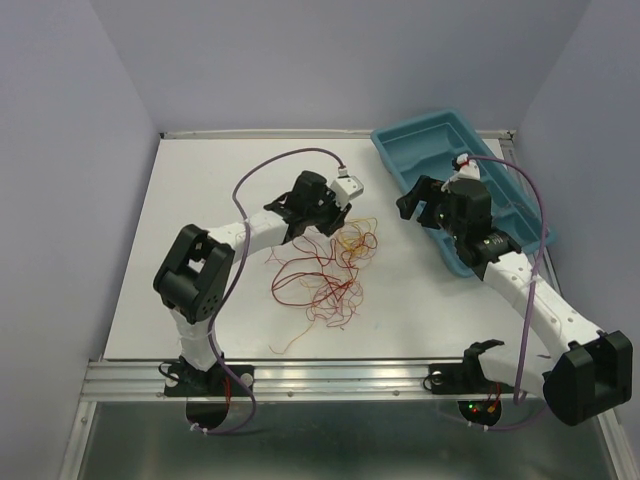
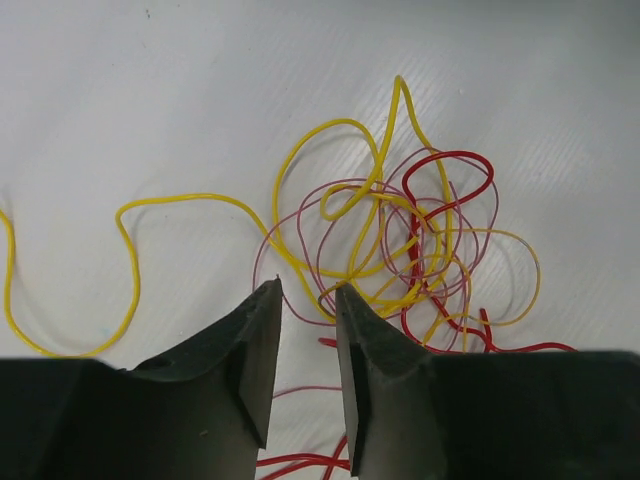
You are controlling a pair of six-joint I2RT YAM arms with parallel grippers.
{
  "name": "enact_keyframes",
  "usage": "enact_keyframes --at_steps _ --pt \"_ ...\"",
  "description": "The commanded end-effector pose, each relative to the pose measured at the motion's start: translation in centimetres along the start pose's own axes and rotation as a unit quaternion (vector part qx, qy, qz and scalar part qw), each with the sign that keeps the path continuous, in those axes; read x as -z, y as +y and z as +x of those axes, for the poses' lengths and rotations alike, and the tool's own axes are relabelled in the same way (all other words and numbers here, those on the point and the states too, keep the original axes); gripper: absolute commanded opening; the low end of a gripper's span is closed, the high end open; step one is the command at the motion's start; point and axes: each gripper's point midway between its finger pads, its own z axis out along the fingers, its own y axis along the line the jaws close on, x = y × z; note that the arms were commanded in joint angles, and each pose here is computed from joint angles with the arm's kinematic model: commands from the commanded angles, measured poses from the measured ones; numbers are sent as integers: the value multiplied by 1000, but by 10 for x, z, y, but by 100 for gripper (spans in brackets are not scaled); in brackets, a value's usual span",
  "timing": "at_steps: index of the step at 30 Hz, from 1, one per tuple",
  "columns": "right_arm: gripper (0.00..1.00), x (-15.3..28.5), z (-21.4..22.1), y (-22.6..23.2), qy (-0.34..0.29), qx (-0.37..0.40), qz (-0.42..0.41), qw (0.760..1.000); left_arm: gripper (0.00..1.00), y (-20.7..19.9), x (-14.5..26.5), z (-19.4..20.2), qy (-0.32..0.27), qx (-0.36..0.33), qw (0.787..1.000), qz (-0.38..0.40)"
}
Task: Untangle the cables
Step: Untie the cable.
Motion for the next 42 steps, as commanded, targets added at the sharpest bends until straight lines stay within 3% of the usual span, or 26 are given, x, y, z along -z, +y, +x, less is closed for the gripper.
enact_keyframes --at_steps 1,2,7,11,15,16,19,25,28,34,42 --pt "87 -1 -5 1 -22 3 -6 1000 10 -1 7 -44 -65 -11 998 1" --pt "87 -1 -5 1 -21 3 -5 1000 0 -1 12 -49 -72 -11 997 -3" --pt "87 -2 -4 -1 -25 3 -5 1000 0 -5 58 -75 -118 -30 992 -18" --pt "87 -9 15 13 7 11 -54 998 0 -27 131 -120 -182 -56 982 0" --pt "87 -12 15 24 0 14 -89 996 0 -40 205 -173 -224 -79 971 -8" --pt "87 -13 16 23 -2 14 -90 996 0 -41 206 -173 -225 -82 971 -9" --pt "87 2 8 34 -29 18 -125 992 0 -38 277 -232 -287 -104 951 -53" --pt "94 36 -2 71 -79 36 -250 964 0 -40 368 -292 -364 -115 919 -95" --pt "97 54 0 86 -92 46 -306 946 0 -44 433 -334 -431 -117 887 -116" --pt "100 82 3 107 -113 71 -387 912 0 -51 459 -357 -470 -108 870 -104" --pt "100 120 22 161 -103 140 -517 838 0 -66 460 -354 -480 -102 869 -63"
